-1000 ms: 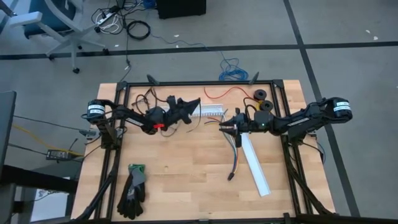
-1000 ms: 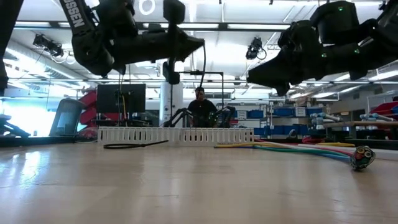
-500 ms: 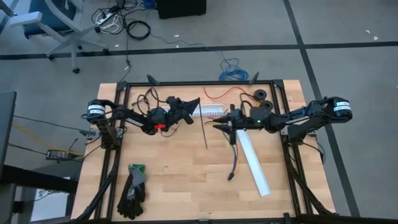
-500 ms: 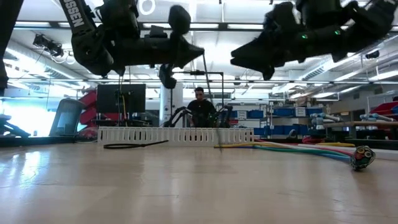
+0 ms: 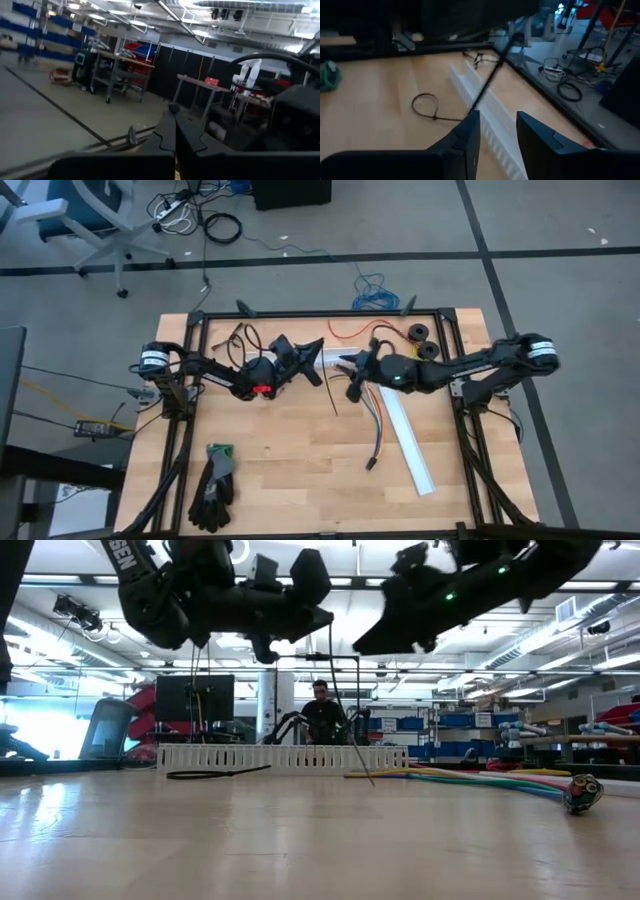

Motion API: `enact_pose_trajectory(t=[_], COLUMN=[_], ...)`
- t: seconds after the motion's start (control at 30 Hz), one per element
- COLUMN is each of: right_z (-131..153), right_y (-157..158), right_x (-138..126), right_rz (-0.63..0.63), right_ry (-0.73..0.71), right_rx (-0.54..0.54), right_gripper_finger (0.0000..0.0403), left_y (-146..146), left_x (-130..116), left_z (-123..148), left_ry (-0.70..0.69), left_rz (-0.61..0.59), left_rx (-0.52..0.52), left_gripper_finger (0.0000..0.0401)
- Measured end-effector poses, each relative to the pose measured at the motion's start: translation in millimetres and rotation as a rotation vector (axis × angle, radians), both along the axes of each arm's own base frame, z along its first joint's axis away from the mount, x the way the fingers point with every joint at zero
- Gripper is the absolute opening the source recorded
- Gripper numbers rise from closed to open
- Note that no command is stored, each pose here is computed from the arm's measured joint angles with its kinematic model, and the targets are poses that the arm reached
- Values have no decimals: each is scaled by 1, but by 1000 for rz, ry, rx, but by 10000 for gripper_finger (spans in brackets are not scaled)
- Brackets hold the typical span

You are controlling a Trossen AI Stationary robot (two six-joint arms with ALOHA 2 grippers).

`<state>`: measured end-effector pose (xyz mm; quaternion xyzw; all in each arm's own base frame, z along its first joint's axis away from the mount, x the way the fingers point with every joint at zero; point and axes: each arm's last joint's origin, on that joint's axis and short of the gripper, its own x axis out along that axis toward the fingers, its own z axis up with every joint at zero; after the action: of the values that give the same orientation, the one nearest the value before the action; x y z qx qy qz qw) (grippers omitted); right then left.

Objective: Ziptie cables
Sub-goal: Wrap the cable wires with black zip tie

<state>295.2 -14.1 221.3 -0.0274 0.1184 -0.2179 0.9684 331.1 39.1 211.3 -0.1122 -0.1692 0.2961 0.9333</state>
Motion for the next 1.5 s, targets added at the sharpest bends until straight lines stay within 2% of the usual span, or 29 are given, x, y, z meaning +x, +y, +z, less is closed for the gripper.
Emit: enact_pose_trajectory(t=[0.2, 0.37, 0.5, 0.8, 0.9, 1.0, 1.07, 1.4, 1.5], right_z=[-9, -7, -8, -8, -8, -9, -9, -10, -4], right_y=[0, 1, -1, -9, -9, -9, -9, -7, -7], right_x=[33, 47, 47, 46, 46, 46, 46, 42, 38], right_rz=[-58, -106, -145, -169, -168, -164, -162, -116, -110], right_ry=[31, 17, 21, 33, 36, 51, 70, 106, 92], right_rx=[-18, -56, -66, -84, -85, -94, -114, -78, -76], right_gripper_finger=[114, 114, 114, 109, 85, 29, 9, 0, 0], left_y=[0, 1, 6, 7, 7, 7, 7, 7, 6], left_x=[5, 6, 4, 4, 4, 4, 4, 4, 5], left_z=[1, -5, -6, -7, -7, -6, -7, -8, -6], left_ry=[35, 45, 24, -16, -17, -20, -18, 11, 4], left_rz=[8, 8, 31, -4, -3, -4, -4, 2, -36], left_rx=[21, 16, -13, -65, -67, -67, -67, -43, -32], left_gripper_finger=[1, 0, 0, 2, 2, 3, 3, 3, 9])
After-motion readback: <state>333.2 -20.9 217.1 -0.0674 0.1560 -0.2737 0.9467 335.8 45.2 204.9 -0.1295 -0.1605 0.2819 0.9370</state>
